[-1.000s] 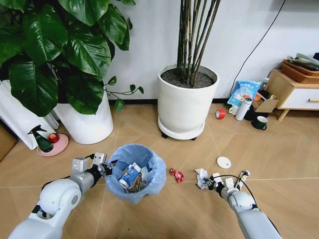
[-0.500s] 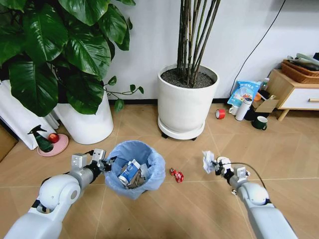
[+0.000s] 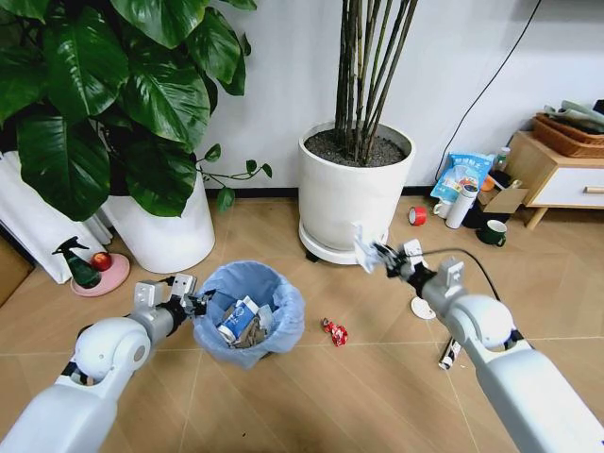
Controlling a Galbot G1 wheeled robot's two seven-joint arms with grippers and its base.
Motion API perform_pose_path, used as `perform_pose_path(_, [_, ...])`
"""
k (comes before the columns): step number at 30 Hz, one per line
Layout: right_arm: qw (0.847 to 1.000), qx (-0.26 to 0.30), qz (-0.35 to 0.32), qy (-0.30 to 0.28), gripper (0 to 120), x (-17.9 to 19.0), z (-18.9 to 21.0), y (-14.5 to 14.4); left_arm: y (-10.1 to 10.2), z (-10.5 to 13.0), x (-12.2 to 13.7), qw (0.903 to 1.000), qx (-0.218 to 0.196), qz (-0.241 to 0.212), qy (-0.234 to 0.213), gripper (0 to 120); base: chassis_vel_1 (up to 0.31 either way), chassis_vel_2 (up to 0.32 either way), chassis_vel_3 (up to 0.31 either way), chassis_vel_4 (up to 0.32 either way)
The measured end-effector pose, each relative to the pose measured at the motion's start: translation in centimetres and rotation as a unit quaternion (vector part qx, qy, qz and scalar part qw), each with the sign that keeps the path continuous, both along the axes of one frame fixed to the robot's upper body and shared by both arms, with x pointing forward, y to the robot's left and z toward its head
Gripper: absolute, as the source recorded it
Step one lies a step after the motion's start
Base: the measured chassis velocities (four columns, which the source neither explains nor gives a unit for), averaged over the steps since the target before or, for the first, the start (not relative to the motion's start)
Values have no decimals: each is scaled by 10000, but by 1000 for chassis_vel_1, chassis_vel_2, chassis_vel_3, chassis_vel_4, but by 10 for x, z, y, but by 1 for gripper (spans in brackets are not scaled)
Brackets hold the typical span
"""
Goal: Pick up the trash bin and place the garbage on the floor into it.
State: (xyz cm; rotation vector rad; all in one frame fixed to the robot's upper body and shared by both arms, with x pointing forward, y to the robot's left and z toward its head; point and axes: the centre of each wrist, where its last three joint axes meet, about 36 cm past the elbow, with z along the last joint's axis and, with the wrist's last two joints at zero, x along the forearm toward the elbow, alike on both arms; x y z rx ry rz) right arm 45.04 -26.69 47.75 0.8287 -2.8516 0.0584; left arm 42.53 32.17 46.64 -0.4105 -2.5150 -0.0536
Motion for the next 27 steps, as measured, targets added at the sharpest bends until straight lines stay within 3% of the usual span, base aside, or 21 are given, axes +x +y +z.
perform_pose_path(5, [9972, 380, 640, 70, 0, 3, 29, 48, -5, -2, 9, 10000, -50, -47, 7, 0, 0, 0, 0, 0])
perform_pose_path(6, [9972, 380, 640, 70, 0, 3, 29, 48, -5, -2, 9, 10000, -50, -47, 7, 0, 0, 0, 0, 0])
perform_pose_path(9, [9924, 425, 1153, -32, 0, 14, 49, 88, -9, -4, 15, 9999, -59, -102, 28, 0, 0, 0, 0, 0])
perform_pose_path(13, [9870, 376, 1559, 76, 0, 16, 46, 121, -8, -5, 17, 9999, -71, -71, 47, 0, 0, 0, 0, 0])
perform_pose_path(23, [9798, 122, 1940, 475, 3, -2, 26, 147, -2, -8, 25, 9999, -97, -1, 79, 0, 0, 0, 0, 0])
perform_pose_path(27, [9790, -62, 1932, 644, 23, -7, 18, 150, -1, -8, 27, 9999, -108, 1, 73, 0, 0, 0, 0, 0])
